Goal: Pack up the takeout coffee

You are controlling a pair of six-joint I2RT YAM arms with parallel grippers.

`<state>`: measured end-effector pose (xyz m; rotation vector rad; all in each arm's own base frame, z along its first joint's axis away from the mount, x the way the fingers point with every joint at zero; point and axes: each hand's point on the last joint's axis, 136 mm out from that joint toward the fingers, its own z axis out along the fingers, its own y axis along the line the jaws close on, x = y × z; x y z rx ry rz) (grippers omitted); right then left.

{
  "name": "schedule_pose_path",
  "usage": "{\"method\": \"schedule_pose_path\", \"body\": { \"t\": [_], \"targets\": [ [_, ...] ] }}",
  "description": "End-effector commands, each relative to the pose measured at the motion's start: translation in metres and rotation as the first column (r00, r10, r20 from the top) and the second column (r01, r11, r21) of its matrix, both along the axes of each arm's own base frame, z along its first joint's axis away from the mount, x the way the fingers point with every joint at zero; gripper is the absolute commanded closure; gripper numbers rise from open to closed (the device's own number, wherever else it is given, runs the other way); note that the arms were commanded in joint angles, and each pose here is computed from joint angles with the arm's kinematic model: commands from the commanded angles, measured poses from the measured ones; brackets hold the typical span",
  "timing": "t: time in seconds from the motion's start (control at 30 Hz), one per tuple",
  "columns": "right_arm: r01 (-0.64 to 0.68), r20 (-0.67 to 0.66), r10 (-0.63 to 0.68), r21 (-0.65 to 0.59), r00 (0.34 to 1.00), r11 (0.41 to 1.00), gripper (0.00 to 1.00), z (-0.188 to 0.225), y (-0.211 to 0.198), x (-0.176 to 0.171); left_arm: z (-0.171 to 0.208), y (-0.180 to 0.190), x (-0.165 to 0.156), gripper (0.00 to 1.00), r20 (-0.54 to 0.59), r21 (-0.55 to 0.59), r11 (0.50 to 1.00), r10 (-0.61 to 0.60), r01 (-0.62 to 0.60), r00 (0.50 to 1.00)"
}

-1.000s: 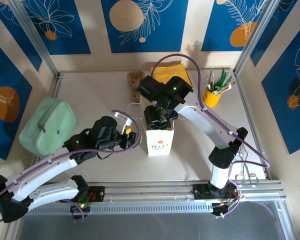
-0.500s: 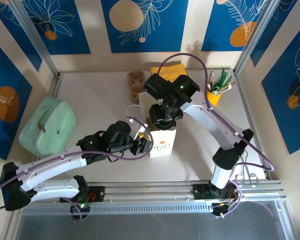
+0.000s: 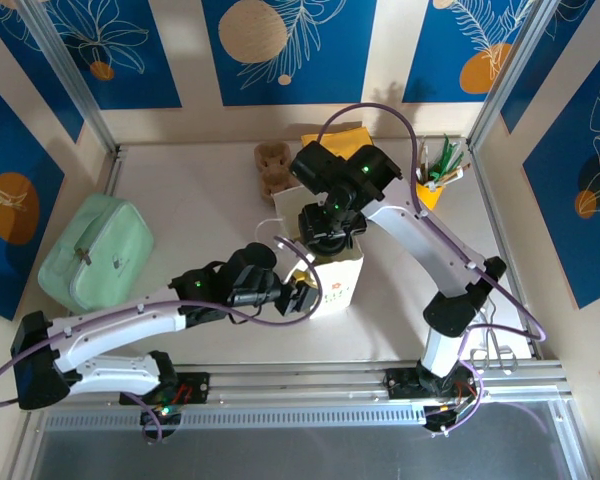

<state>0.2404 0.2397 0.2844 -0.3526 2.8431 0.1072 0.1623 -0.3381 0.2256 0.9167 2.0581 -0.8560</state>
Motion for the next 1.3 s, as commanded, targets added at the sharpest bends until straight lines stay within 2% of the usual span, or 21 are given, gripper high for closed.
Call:
{"method": "schedule_pose_path", "body": {
  "t": [0.0, 0.3, 0.5, 0.7, 0.97, 1.13, 1.27],
  "targets": [
    [-0.039, -0.090, 0.035, -0.046, 0.995, 0.998, 0.32, -0.007, -0.005, -0.017, 0.027, -0.011, -0.002, 0.50, 0.042, -0.067, 0.997, -0.029, 0.032, 0.999],
    [-0.120, -0.111, 0.117, -0.025, 0.987, 0.992, 0.32, -0.007, 0.004, -0.020, 0.050, 0.034, -0.011, 0.42, 0.123, -0.092, 0.996, 0.015, -0.003, 0.992],
    [-0.123, -0.144, 0.114, -0.053, 0.983, 0.991, 0.32, -0.016, 0.000, -0.020, 0.064, 0.065, -0.012, 0.41, 0.139, -0.091, 0.994, 0.074, -0.062, 0.987],
    [-0.120, -0.172, 0.104, -0.088, 0.980, 0.989, 0.32, -0.026, -0.001, -0.018, 0.078, 0.078, -0.015, 0.41, 0.155, -0.127, 0.989, 0.099, -0.079, 0.983],
    [-0.123, -0.203, 0.097, -0.122, 0.974, 0.985, 0.32, -0.037, -0.003, -0.019, 0.073, 0.087, -0.011, 0.38, 0.160, -0.094, 0.989, 0.132, -0.118, 0.978],
    [-0.127, -0.221, 0.094, -0.141, 0.971, 0.982, 0.32, -0.043, -0.005, -0.021, 0.069, 0.102, 0.000, 0.24, 0.175, -0.068, 0.974, 0.223, -0.214, 0.959],
    [-0.122, -0.227, 0.087, -0.146, 0.970, 0.982, 0.32, -0.046, -0.007, -0.021, 0.068, 0.110, 0.004, 0.22, 0.193, -0.062, 0.966, 0.259, -0.252, 0.946]
  ]
}}
